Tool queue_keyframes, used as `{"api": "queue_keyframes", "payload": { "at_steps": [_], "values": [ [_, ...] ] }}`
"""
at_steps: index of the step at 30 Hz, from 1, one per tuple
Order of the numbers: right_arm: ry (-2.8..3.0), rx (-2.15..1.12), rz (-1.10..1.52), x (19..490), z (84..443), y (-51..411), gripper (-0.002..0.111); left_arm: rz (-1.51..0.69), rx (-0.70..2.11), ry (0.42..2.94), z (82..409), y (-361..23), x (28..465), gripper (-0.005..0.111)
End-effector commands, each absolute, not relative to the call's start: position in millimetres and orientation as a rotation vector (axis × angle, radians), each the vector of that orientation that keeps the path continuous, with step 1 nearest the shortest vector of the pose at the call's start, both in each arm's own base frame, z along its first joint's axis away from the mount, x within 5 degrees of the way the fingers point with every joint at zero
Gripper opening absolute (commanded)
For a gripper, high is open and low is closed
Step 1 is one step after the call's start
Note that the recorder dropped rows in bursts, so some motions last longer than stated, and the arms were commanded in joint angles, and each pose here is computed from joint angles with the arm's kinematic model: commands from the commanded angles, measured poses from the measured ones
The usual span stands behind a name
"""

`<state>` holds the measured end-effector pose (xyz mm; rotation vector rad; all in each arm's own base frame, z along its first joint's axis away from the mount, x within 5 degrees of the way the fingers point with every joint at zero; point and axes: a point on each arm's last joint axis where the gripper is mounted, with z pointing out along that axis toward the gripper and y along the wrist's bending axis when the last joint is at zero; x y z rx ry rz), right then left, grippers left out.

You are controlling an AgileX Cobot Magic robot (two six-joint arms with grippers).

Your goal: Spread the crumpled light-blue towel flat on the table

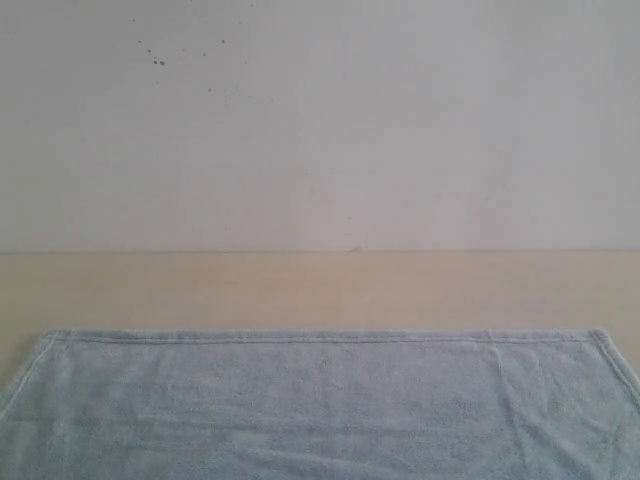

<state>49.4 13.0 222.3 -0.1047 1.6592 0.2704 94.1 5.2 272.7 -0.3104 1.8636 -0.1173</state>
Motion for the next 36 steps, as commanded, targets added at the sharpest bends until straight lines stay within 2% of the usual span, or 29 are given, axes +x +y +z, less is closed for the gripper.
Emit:
{"api": "queue_keyframes", "payload": {
  "at_steps": [1, 5, 36],
  "values": [
    [1.621, -0.141, 0.225, 52, 212, 13, 0.0, -0.121, -0.311, 1.861, 272, 5, 93, 0.004],
    [1.623, -0.143, 0.218, 55, 200, 13, 0.0, -0.121, -0.311, 1.861, 272, 5, 93, 0.004],
    [1.628, -0.134, 0.227, 55, 200, 13, 0.0, -0.121, -0.311, 1.861, 272, 5, 93, 0.004]
  ]
}}
